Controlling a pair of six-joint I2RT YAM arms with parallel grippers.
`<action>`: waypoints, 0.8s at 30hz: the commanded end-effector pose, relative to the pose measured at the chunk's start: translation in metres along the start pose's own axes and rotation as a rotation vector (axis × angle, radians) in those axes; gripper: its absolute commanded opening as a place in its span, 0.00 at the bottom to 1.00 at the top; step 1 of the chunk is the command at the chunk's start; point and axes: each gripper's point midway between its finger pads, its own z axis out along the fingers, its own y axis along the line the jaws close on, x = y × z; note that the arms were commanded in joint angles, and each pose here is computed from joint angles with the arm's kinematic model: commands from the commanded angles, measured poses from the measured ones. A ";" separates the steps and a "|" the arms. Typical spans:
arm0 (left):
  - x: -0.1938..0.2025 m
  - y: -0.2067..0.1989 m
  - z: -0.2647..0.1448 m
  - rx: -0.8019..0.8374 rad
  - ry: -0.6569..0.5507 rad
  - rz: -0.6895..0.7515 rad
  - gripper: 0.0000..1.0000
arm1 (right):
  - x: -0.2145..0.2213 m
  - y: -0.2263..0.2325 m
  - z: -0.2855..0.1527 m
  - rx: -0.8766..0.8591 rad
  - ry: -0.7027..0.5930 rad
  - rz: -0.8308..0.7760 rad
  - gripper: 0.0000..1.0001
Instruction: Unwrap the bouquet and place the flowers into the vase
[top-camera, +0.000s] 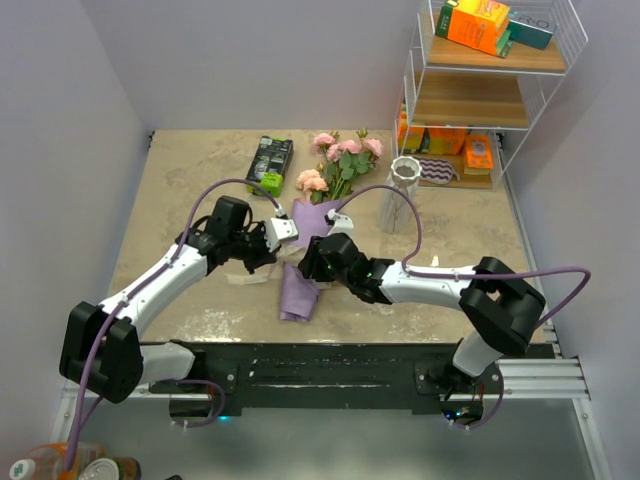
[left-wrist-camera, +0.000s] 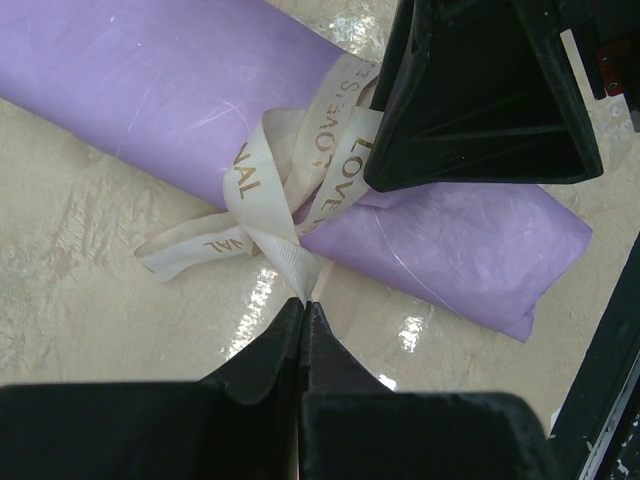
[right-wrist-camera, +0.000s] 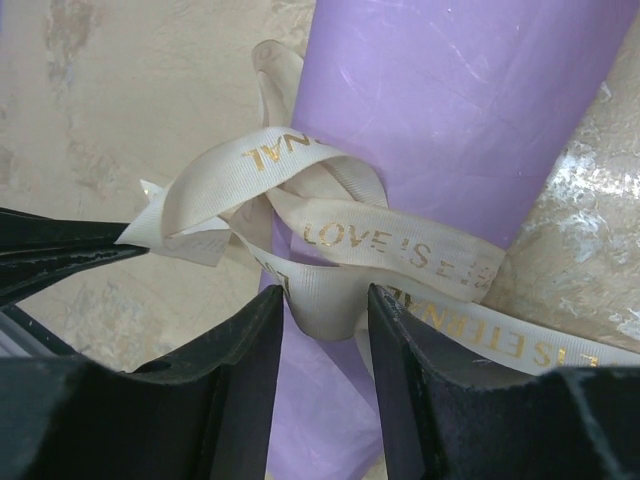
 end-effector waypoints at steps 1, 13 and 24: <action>-0.006 0.002 -0.004 -0.016 -0.029 0.035 0.00 | -0.033 0.025 -0.007 -0.041 -0.087 -0.008 0.41; -0.004 0.001 -0.003 -0.011 -0.026 0.035 0.00 | -0.037 0.032 -0.004 -0.054 -0.091 -0.020 0.19; -0.025 0.026 -0.023 -0.106 -0.070 -0.045 0.00 | -0.061 0.019 -0.037 0.013 -0.166 -0.023 0.00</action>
